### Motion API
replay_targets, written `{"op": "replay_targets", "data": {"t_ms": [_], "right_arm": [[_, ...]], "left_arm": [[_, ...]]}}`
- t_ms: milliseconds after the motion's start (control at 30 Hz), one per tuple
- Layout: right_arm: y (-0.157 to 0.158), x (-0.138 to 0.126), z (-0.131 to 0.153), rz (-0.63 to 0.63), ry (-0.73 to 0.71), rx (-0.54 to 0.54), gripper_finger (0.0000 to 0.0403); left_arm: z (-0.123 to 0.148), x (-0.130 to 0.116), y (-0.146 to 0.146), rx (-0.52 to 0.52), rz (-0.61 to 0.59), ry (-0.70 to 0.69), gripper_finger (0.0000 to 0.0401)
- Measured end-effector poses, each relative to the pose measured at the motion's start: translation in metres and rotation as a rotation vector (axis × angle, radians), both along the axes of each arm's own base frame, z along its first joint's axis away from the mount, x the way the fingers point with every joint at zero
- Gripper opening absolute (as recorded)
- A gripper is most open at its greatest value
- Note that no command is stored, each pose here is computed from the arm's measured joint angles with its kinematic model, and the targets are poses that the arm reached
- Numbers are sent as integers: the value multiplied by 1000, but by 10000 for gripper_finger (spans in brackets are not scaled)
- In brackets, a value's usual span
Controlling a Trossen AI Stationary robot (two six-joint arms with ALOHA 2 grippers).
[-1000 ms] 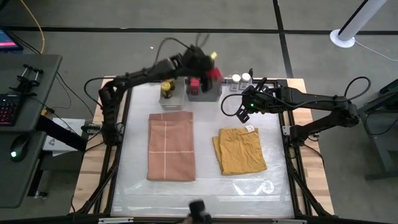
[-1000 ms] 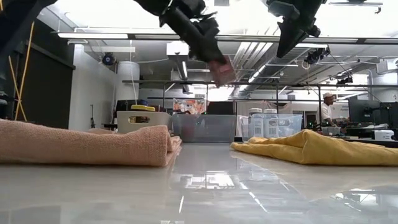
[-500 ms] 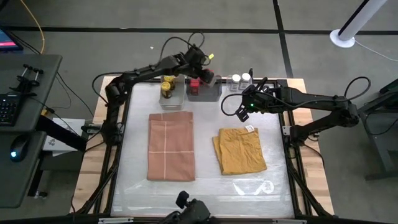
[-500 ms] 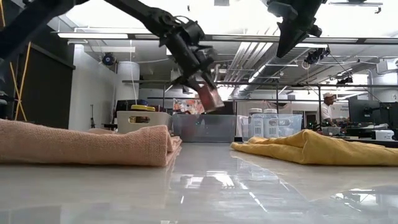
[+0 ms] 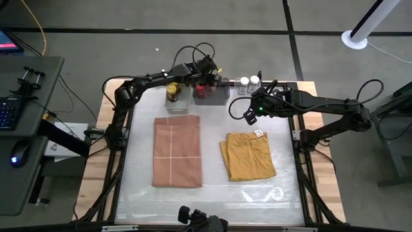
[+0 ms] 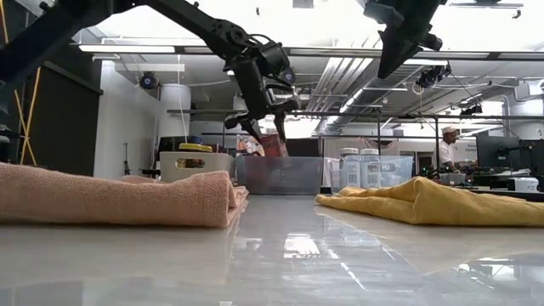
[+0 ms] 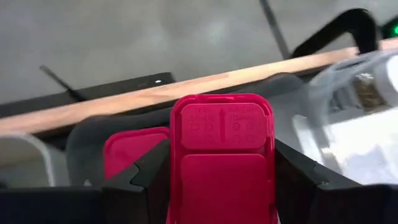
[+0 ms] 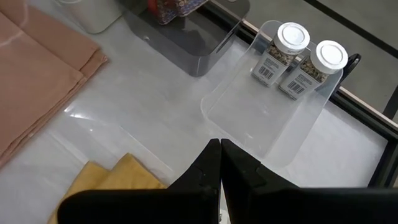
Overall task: Sort spices by type
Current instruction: Put the red seasoning can into the black transparent bin, then adjust the red seasoning can in the black transparent bin
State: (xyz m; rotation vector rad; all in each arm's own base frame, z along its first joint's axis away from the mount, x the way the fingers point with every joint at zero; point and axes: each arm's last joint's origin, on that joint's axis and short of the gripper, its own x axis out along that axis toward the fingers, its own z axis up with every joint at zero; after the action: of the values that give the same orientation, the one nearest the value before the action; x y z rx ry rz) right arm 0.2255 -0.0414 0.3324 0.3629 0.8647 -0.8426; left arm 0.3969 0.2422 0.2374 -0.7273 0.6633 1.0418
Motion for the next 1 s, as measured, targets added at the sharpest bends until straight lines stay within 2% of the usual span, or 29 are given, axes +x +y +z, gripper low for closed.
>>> {"op": "replay_targets", "data": {"t_ms": [167,300,567,800,900,1000], "right_arm": [[0,0,0,-2,0,-2,0],[0,0,0,-3,-4,-2,0],[0,0,0,-3,-7,-2,0],[0,1,1,-2,-12,-2,0],[-1,4,2,-1,-43,-8,0],[-6,8,5,-16,-109,-11,0]], "left_arm": [[-11,3,-5,6,94,36,185],[-14,5,-5,8,99,29,185],[-14,7,-3,37,58,36,273],[-12,8,-3,27,47,23,286],[3,6,1,42,13,-8,286],[32,2,6,110,-47,-39,284]]}}
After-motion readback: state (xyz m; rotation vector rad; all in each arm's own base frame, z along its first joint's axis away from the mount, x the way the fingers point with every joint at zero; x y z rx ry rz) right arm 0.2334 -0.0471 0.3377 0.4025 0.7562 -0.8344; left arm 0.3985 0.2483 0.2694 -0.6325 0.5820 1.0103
